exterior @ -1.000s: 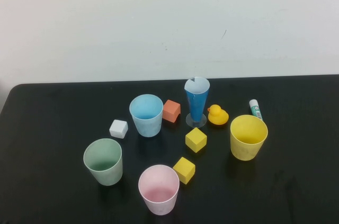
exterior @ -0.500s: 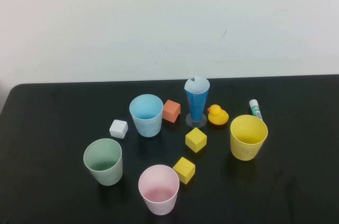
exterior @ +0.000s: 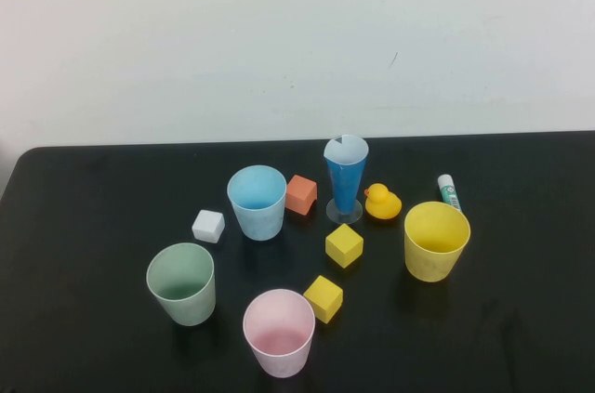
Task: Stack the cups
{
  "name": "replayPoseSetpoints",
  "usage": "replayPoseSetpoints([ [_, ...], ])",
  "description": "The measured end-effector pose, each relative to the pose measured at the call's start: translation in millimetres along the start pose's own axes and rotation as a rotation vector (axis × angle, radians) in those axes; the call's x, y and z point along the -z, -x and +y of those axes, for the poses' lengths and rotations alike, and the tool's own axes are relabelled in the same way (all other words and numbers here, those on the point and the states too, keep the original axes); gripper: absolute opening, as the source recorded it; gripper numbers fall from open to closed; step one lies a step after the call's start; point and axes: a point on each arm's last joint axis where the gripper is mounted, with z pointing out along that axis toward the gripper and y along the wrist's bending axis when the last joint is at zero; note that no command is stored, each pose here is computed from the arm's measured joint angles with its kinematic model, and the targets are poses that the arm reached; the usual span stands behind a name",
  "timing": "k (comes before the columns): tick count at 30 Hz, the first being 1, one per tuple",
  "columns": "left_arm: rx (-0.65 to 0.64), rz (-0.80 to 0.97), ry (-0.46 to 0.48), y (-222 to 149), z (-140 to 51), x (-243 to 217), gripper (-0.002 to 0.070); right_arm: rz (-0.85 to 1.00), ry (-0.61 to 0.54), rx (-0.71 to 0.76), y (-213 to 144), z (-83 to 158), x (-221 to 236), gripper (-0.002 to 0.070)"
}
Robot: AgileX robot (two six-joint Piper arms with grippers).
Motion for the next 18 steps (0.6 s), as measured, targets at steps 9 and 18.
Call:
replayPoseSetpoints([
  [9, -0.003, -0.206, -0.007, 18, -0.6, 2, -0.0002, -0.176, -0.017, 0.003, 15, -1, 1, -0.0003],
  [18, -0.005, -0.823, -0.031, 66, -2.7, 29, -0.0002, -0.754, -0.078, 0.021, 61, -5, 24, -0.0003],
])
